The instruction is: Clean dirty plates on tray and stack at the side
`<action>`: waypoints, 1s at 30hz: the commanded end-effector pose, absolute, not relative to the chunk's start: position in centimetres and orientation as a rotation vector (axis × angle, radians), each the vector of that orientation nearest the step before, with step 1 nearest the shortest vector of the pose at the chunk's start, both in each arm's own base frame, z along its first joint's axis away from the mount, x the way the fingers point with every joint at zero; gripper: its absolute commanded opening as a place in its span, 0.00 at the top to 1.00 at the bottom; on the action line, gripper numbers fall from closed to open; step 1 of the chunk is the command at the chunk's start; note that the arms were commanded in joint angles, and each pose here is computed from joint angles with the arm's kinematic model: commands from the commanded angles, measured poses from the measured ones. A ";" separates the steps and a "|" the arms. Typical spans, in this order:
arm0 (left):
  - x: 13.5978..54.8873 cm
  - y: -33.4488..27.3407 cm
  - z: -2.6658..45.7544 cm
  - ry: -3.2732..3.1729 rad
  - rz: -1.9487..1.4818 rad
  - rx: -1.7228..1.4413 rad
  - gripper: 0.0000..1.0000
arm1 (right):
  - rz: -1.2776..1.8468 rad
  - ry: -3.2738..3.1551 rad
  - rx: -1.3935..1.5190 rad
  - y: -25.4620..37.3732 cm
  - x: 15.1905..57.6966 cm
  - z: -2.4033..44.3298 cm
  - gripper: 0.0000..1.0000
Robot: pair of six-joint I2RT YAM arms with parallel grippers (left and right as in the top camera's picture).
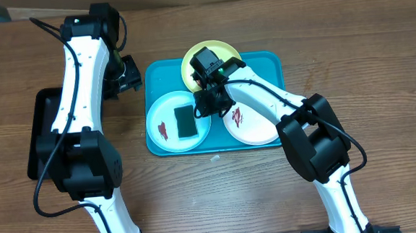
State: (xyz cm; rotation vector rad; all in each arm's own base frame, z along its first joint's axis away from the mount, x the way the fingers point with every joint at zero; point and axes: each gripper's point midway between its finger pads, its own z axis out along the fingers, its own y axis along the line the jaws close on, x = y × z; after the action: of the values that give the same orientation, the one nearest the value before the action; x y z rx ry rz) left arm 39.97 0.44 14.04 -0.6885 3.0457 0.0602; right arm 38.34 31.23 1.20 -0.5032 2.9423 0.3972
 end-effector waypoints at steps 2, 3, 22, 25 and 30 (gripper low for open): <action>40.2 0.1 14.2 3.038 0.056 -0.688 0.64 | 0.373 2.960 -0.504 30.8 38.1 0.0 0.67; 40.2 -0.2 14.2 3.041 0.038 -0.687 0.71 | 0.374 2.957 -0.503 30.9 38.2 0.0 0.70; 39.9 -7.4 11.3 3.196 -0.161 -0.326 0.11 | 0.392 2.982 -0.347 31.0 38.3 0.0 0.96; 39.4 -9.5 10.0 3.254 -0.325 -0.220 0.15 | 0.398 2.977 -0.331 31.2 38.5 0.1 0.96; 38.8 -11.0 7.9 3.327 -0.461 -0.237 0.30 | 0.416 2.964 -0.286 31.4 39.0 0.2 0.96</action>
State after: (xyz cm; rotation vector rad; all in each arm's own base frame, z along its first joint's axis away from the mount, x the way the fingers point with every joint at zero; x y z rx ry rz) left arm 39.33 -9.23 9.09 -0.2918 3.2771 -0.2926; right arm 38.81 31.67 1.17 -0.3522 2.9496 0.4340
